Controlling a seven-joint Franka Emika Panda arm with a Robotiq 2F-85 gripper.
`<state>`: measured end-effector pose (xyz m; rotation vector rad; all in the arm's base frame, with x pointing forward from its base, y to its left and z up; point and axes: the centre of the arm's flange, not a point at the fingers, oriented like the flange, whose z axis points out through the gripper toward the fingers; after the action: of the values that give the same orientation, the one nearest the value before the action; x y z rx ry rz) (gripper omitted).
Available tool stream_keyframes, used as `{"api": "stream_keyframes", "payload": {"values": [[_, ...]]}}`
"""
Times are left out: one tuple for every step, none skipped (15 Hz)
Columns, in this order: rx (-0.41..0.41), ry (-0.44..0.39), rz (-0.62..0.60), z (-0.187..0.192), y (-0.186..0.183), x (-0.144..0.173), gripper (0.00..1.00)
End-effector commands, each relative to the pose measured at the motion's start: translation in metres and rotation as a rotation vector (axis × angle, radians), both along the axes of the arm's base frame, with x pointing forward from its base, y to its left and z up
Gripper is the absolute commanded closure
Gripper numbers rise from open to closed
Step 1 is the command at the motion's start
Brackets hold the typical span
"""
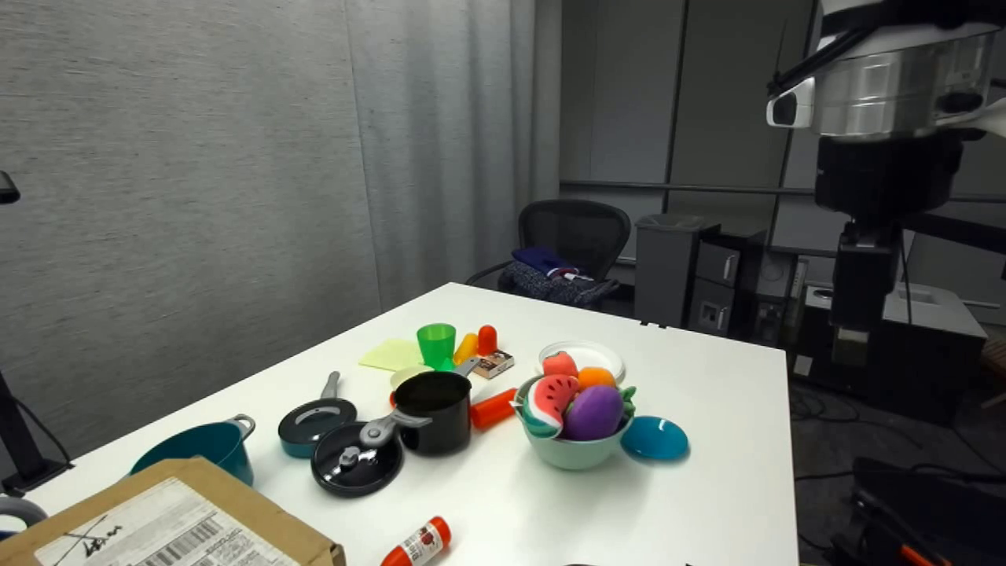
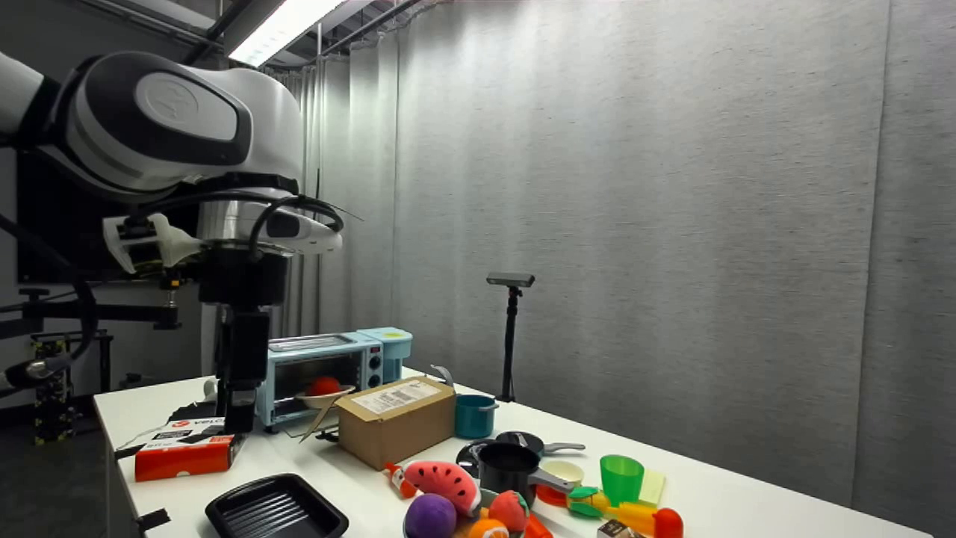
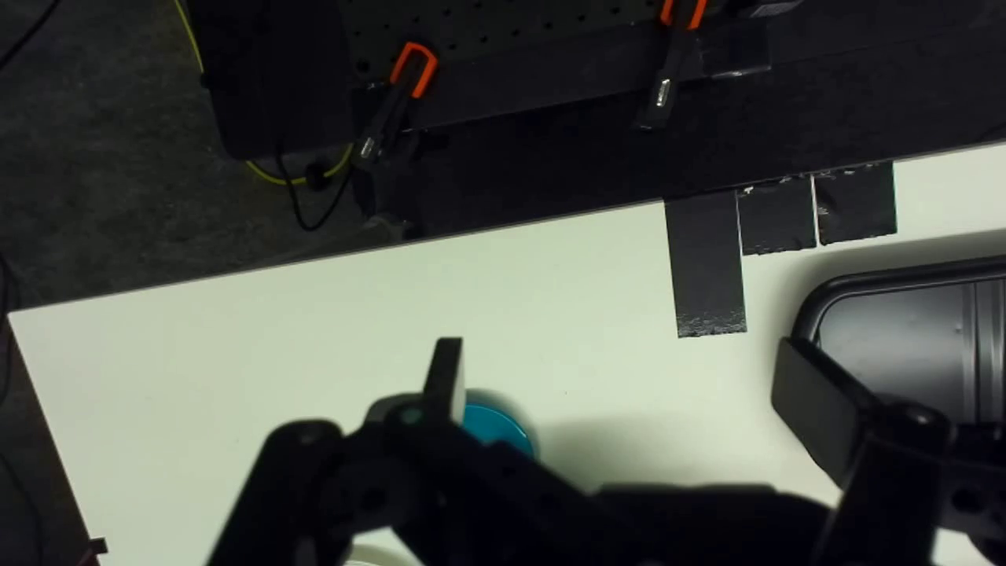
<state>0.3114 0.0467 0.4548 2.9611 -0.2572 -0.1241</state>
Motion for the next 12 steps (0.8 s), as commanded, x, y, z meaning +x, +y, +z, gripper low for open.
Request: {"api": "stream_keyframes", "payload": {"values": [[-0.005,-0.022,-0.021,-0.003,0.001,0.008,0.00],[-0.012,-0.051,-0.040,-0.006,0.000,0.016,0.00],[0.003,-0.080,-0.075,-0.007,-0.002,0.027,0.00],[0.005,-0.112,-0.101,-0.009,-0.004,0.036,0.00],[0.017,-0.135,-0.127,-0.011,-0.006,0.048,0.00],[0.016,-0.156,-0.146,-0.014,-0.008,0.059,0.00],[0.022,-0.172,-0.162,-0.016,-0.012,0.071,0.00],[0.023,-0.188,-0.178,-0.017,-0.016,0.083,0.00],[0.030,-0.205,-0.191,-0.018,-0.019,0.096,0.00],[0.033,-0.225,-0.204,-0.019,-0.022,0.110,0.00],[0.036,-0.245,-0.212,-0.019,-0.023,0.125,0.00],[0.034,-0.263,-0.223,-0.021,-0.025,0.138,0.00]]}}
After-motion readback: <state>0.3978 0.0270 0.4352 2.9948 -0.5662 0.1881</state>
